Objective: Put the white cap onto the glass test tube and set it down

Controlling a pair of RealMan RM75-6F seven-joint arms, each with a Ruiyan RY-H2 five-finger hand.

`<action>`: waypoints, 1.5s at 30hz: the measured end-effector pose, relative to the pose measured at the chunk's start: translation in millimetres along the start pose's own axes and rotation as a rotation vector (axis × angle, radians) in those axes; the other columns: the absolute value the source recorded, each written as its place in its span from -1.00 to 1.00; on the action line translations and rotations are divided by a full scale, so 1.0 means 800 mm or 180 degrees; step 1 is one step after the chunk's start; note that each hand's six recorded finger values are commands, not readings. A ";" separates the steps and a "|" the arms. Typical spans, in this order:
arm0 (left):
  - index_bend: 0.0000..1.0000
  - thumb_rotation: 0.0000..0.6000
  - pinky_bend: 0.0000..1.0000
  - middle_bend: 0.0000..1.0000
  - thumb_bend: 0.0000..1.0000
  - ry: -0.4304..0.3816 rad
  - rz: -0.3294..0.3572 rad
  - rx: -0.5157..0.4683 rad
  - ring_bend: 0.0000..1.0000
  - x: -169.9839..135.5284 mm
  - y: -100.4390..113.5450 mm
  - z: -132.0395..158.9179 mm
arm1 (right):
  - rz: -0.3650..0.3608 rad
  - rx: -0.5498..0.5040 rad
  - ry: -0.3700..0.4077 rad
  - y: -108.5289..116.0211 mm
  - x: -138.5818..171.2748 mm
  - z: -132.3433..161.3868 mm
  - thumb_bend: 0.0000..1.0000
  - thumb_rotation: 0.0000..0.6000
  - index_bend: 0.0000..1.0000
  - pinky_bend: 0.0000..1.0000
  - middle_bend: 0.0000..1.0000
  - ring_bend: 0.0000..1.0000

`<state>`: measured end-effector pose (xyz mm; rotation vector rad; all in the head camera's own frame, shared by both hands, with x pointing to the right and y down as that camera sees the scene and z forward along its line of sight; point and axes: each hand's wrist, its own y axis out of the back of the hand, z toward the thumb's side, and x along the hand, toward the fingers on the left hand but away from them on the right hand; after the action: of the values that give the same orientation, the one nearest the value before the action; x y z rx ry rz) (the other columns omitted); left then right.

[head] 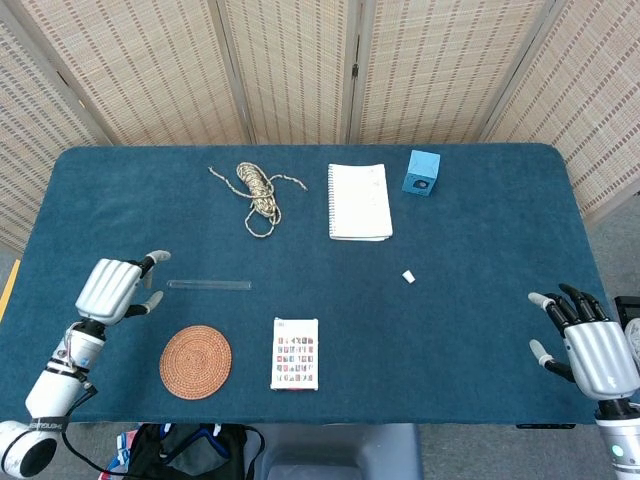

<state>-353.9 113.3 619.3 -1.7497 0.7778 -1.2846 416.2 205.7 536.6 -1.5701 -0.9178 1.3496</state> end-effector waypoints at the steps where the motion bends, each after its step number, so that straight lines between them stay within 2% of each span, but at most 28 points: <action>1: -0.39 1.00 0.98 0.67 -0.43 -0.0025 -0.0037 0.0005 0.65 0.008 -0.004 0.004 | -0.0002 0.0000 0.0006 0.000 0.000 0.000 -0.47 1.00 -0.54 -0.62 -0.40 -0.70; 5: -0.38 1.00 1.00 0.78 -0.43 -0.0084 -0.0184 0.0062 0.74 0.034 -0.017 0.016 | 0.0006 0.0016 0.0003 0.001 -0.002 -0.001 -0.47 1.00 -0.54 -0.63 -0.39 -0.70; 12: -0.36 1.00 1.00 0.84 -0.43 -0.0091 -0.0442 0.0155 0.78 0.074 -0.047 0.037 | 0.0029 0.0009 0.0005 -0.002 -0.004 -0.002 -0.47 1.00 -0.54 -0.62 -0.39 -0.70; 17: -0.20 1.00 1.00 0.84 -0.43 -0.0030 -0.0507 0.0191 0.79 0.098 -0.064 0.046 | 0.0049 0.0004 0.0038 -0.004 -0.007 -0.001 -0.47 1.00 -0.54 -0.62 -0.38 -0.70; 22: -0.13 1.00 1.00 0.86 -0.43 0.0004 -0.0626 0.0304 0.80 0.116 -0.080 0.053 | 0.0054 0.0003 0.0013 -0.004 -0.008 -0.004 -0.47 1.00 -0.54 -0.62 -0.38 -0.70; 32: -0.06 1.00 1.00 0.87 -0.43 0.0045 -0.0829 0.0431 0.81 0.126 -0.108 0.065 | 0.0072 -0.0007 0.0007 -0.007 -0.010 -0.007 -0.47 1.00 -0.52 -0.63 -0.37 -0.69; 45: -0.07 1.00 1.00 0.88 -0.43 0.0078 -0.1023 0.0494 0.82 0.131 -0.131 0.075 | 0.0081 -0.0003 -0.0019 -0.008 -0.010 -0.011 -0.47 1.00 -0.50 -0.62 -0.36 -0.68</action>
<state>-264.7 90.8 749.9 -1.7830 0.4061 -1.5363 423.9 199.5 545.6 -1.5843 -0.9050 1.3725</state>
